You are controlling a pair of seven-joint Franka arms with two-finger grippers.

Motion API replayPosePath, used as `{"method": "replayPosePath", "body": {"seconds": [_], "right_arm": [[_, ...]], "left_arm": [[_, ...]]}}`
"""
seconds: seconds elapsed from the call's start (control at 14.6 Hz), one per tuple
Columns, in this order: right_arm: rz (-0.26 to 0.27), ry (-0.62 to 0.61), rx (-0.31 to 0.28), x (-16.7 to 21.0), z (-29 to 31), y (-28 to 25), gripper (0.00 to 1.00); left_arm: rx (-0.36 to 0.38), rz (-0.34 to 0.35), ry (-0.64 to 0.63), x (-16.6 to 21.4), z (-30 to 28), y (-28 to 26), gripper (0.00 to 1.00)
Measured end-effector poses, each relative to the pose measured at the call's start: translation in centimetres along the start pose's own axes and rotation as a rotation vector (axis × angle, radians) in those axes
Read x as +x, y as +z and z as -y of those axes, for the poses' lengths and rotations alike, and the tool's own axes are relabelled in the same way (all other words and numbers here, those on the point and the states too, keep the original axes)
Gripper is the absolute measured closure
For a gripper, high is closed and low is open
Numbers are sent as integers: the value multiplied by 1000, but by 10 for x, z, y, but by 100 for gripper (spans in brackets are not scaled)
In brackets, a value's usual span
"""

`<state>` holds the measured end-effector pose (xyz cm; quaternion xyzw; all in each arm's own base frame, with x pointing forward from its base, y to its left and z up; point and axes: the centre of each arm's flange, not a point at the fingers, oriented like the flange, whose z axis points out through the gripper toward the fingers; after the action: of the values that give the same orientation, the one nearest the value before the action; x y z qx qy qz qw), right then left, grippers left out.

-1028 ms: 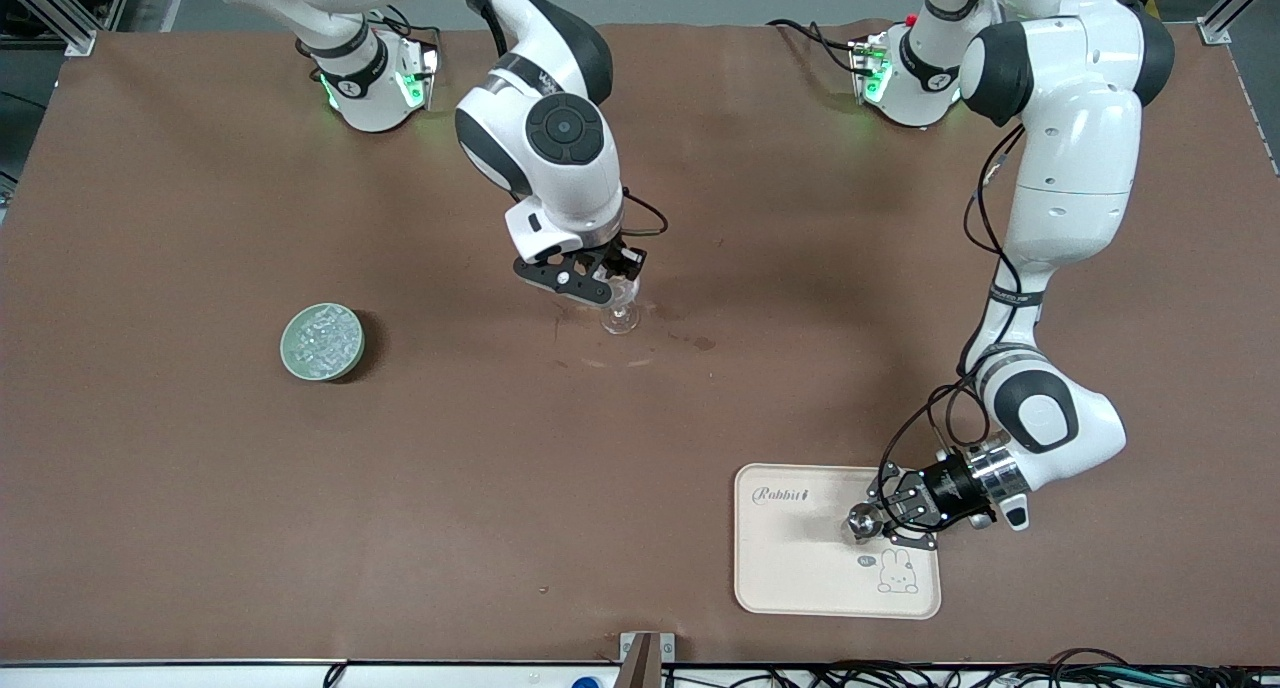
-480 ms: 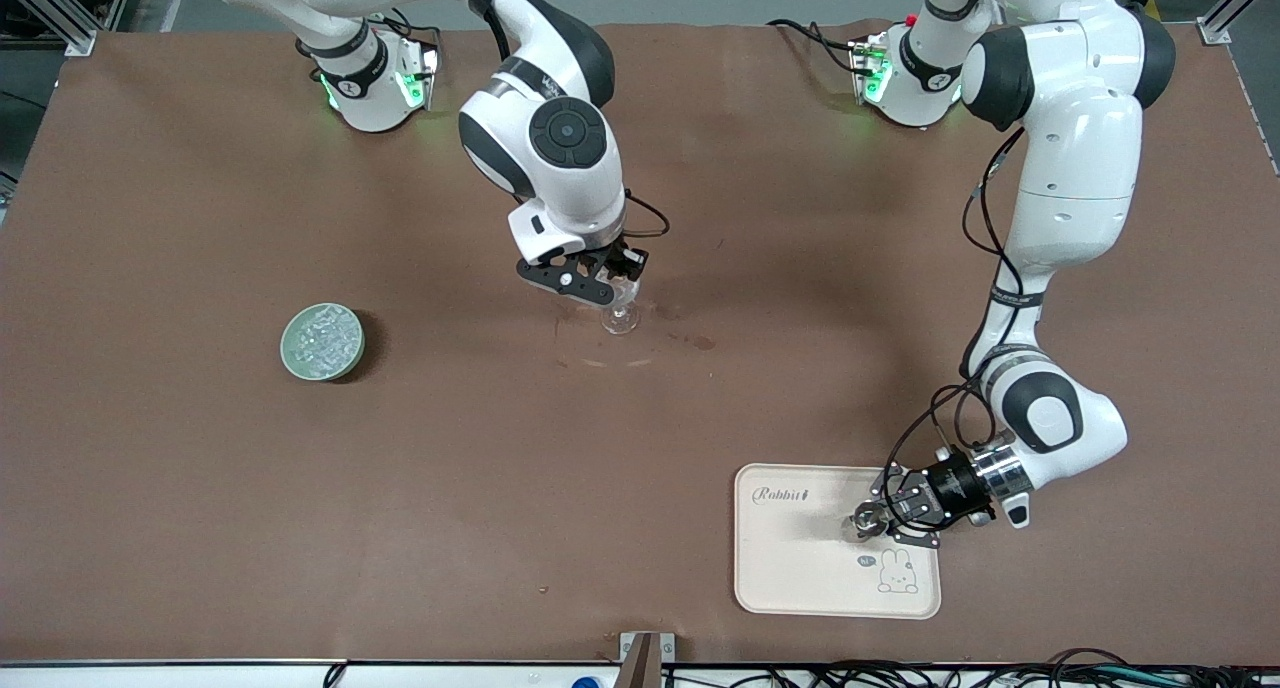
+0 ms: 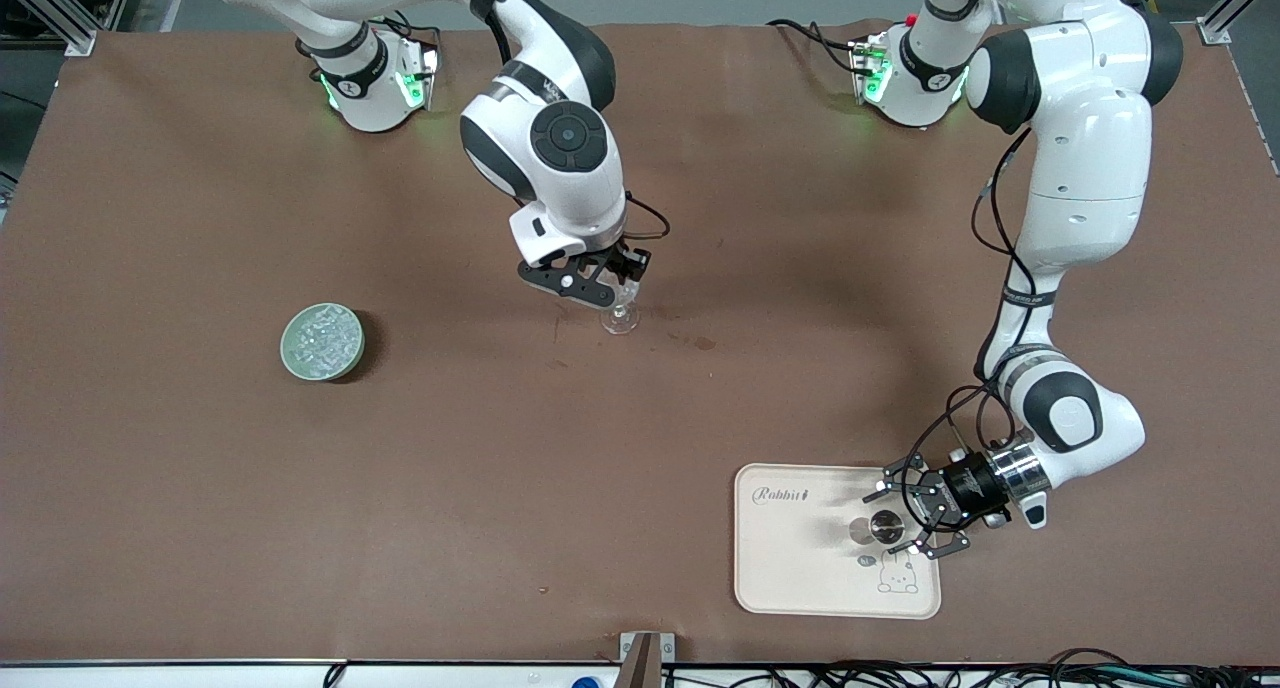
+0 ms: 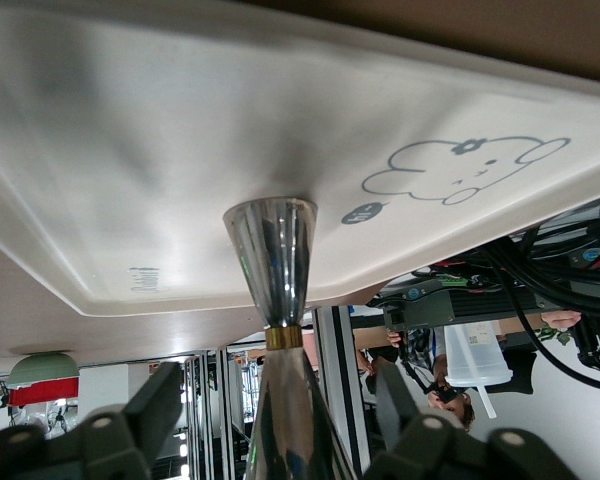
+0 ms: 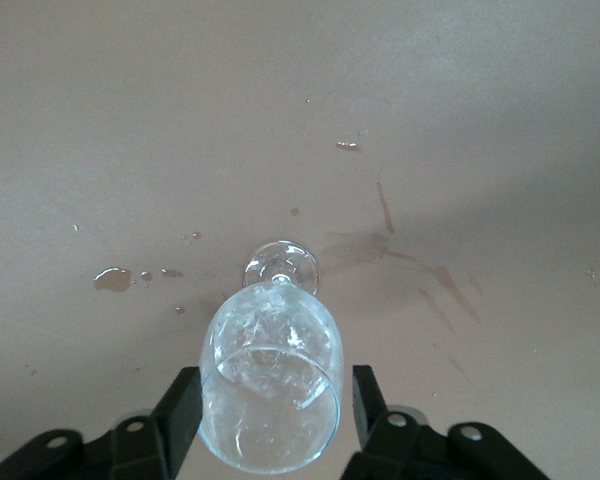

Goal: Pour wine and add ice with both arms

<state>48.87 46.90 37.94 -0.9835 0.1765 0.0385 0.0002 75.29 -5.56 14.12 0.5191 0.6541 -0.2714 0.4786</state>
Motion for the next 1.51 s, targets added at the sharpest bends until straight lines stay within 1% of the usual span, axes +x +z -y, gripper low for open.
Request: {"method": "replayPosePath", "body": {"seconds": [0.07,0.14,0.27,0.34,0.41,0.55,0.62,0.75,0.89,1.03,1.17,1.23,1.3,1.37,1.51], "right_arm": [[-2,2,5,1,0,-2,30],[-7,6,16,4,1,-8,25],[-26,26,42,16,-1,-31,7],[-41,44,51,26,-8,-48,0],[-62,68,64,38,-19,-71,0],[-124,96,92,62,-53,-128,0],[-156,89,89,73,-76,-156,0],[-214,80,47,104,-133,-201,0],[-246,72,-2,142,-198,-233,0],[-269,65,-27,176,-255,-252,0],[-280,44,-53,201,-304,-265,0],[-265,24,-67,209,-328,-268,0],[-248,7,-70,216,-350,-272,0],[-237,-13,-66,221,-372,-276,0],[-224,-77,-74,231,-418,-286,0]], "left_arm": [[10,3,11,1,-1,-4,0],[24,9,34,3,-2,-11,0],[60,25,106,4,-7,-31,0],[81,14,142,2,-10,-43,0],[118,-16,182,-2,-13,-55,0],[202,-93,264,-20,-17,-72,0],[236,-130,307,-33,-20,-78,0],[289,-202,392,-62,-27,-91,0],[301,-266,461,-89,-38,-113,0],[271,-326,505,-110,-54,-148,0],[226,-360,542,-135,-66,-184,0],[202,-374,564,-151,-72,-202,0],[195,-402,595,-170,-75,-220,0],[218,-452,646,-189,-75,-236,0],[326,-558,813,-231,-67,-254,0]]}}
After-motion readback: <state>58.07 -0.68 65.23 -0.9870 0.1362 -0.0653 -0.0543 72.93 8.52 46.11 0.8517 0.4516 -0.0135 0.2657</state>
